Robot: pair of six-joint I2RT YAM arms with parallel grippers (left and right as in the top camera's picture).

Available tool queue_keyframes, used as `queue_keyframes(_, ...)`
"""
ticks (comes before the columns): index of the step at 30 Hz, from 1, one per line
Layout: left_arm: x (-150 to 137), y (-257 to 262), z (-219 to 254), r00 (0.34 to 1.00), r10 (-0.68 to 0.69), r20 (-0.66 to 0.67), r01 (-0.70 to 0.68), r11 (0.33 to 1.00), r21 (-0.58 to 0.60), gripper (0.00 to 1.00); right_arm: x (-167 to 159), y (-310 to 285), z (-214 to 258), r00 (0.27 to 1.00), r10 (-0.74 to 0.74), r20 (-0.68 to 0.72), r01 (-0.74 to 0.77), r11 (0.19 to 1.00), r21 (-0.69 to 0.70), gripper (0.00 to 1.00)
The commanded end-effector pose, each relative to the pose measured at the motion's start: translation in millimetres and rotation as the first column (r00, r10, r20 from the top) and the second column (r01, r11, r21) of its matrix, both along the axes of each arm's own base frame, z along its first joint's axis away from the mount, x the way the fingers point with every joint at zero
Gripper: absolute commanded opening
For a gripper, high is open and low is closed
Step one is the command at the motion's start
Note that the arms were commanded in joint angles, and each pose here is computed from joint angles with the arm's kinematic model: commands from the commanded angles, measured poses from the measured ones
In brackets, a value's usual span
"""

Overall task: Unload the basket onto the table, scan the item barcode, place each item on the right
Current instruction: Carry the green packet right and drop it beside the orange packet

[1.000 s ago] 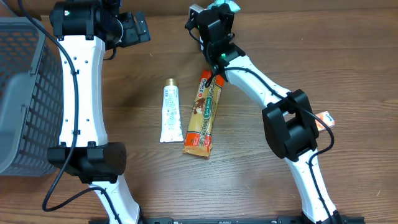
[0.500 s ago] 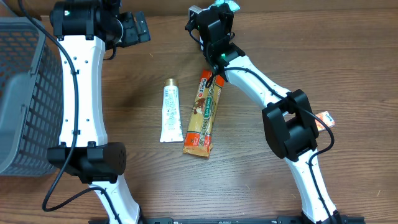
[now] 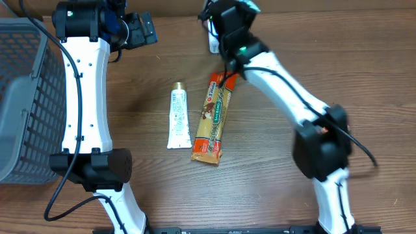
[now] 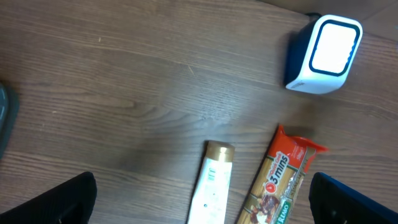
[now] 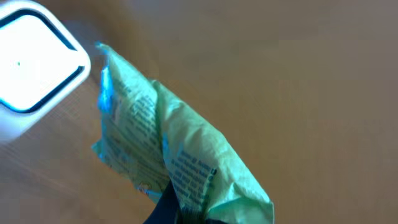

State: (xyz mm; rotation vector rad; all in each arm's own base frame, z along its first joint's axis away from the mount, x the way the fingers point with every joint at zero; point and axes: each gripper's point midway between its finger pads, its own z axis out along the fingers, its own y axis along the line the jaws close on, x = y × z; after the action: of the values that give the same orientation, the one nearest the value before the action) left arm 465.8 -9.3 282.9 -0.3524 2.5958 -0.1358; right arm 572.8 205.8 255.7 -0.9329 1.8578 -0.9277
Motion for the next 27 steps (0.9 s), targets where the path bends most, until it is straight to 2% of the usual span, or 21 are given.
queue_keyframes(1,1,0,0,1.0,-0.009,0.001,0.009,1.0,0.01,1.0,-52,-19,100,0.995,-0.06,0.074,0.02,0.89,0.455,0.04)
queue_keyframes(4,1,0,0,1.0,-0.009,0.001,0.009,1.0,0.01,1.0,-90,-35,89,0.993,0.003,-0.122,0.072,0.792,0.606,0.04)
queue_keyframes(6,1,0,0,1.0,-0.009,0.001,0.009,1.0,0.01,1.0,-118,-49,74,0.96,0.043,-0.277,0.165,0.712,0.682,0.05)
queue_keyframes(9,1,0,0,1.0,-0.009,0.001,0.009,1.0,0.01,1.0,-151,-78,46,0.866,0.058,-0.496,0.369,0.596,0.713,0.04)
queue_keyframes(11,1,0,0,1.0,-0.009,0.002,0.009,1.0,0.01,1.0,-168,-113,19,0.771,0.026,-0.636,0.53,0.529,0.663,0.04)
queue_keyframes(15,1,0,0,1.0,-0.009,0.002,0.009,1.0,0.01,1.0,-177,-172,-22,0.672,-0.081,-0.736,0.685,0.446,0.576,0.04)
queue_keyframes(19,1,0,0,1.0,-0.009,0.001,0.009,1.0,0.01,1.0,-187,-231,-77,0.573,-0.171,-0.801,0.8,0.33,0.502,0.04)
queue_keyframes(24,1,0,0,1.0,-0.009,0.002,0.009,1.0,0.01,1.0,-197,-283,-138,0.524,-0.241,-0.817,0.85,0.214,0.482,0.05)
queue_keyframes(27,1,0,0,1.0,-0.009,0.001,0.009,1.0,0.01,1.0,-207,-296,-160,0.5,-0.254,-0.828,0.865,0.176,0.469,0.06)
